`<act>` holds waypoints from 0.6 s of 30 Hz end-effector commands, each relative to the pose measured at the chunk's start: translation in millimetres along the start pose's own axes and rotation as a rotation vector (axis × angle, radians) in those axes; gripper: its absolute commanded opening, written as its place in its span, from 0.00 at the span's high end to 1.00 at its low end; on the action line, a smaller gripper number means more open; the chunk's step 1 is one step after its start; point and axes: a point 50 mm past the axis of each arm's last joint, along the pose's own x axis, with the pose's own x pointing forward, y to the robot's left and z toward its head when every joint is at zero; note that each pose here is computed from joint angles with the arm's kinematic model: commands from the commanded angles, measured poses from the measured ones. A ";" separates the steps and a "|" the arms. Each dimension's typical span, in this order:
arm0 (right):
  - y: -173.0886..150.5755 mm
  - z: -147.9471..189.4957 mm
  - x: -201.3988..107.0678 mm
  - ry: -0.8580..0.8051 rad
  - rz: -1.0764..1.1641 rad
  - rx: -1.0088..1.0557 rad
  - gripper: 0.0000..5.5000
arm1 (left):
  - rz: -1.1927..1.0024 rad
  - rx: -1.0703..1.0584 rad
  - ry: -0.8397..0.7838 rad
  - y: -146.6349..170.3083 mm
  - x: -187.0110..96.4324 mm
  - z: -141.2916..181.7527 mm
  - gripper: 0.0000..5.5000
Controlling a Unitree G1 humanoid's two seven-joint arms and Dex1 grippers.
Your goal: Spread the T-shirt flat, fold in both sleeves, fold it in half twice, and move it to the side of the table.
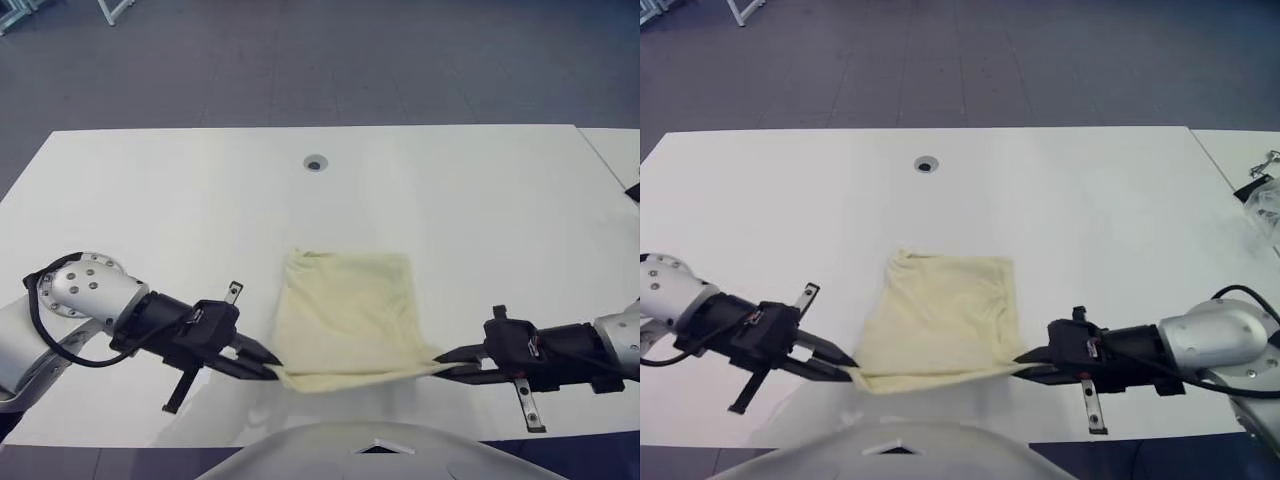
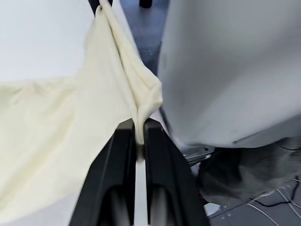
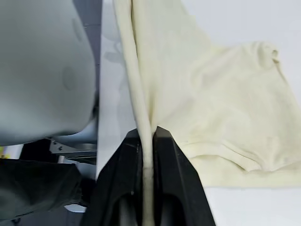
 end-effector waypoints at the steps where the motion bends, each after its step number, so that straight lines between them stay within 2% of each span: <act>1: 12.4 2.8 -2.1 -0.003 0.068 0.046 0.99 | -0.086 -0.078 -0.006 -15.8 -3.0 6.8 0.99; 8: 3.5 12.4 -9.7 -0.054 0.002 0.027 0.99 | -0.012 -0.094 0.018 -6.0 -14.6 1.8 0.99; 18: -55.6 4.1 16.1 -0.090 -0.191 -0.056 0.99 | 0.090 -0.118 0.046 31.7 -32.5 -21.3 0.99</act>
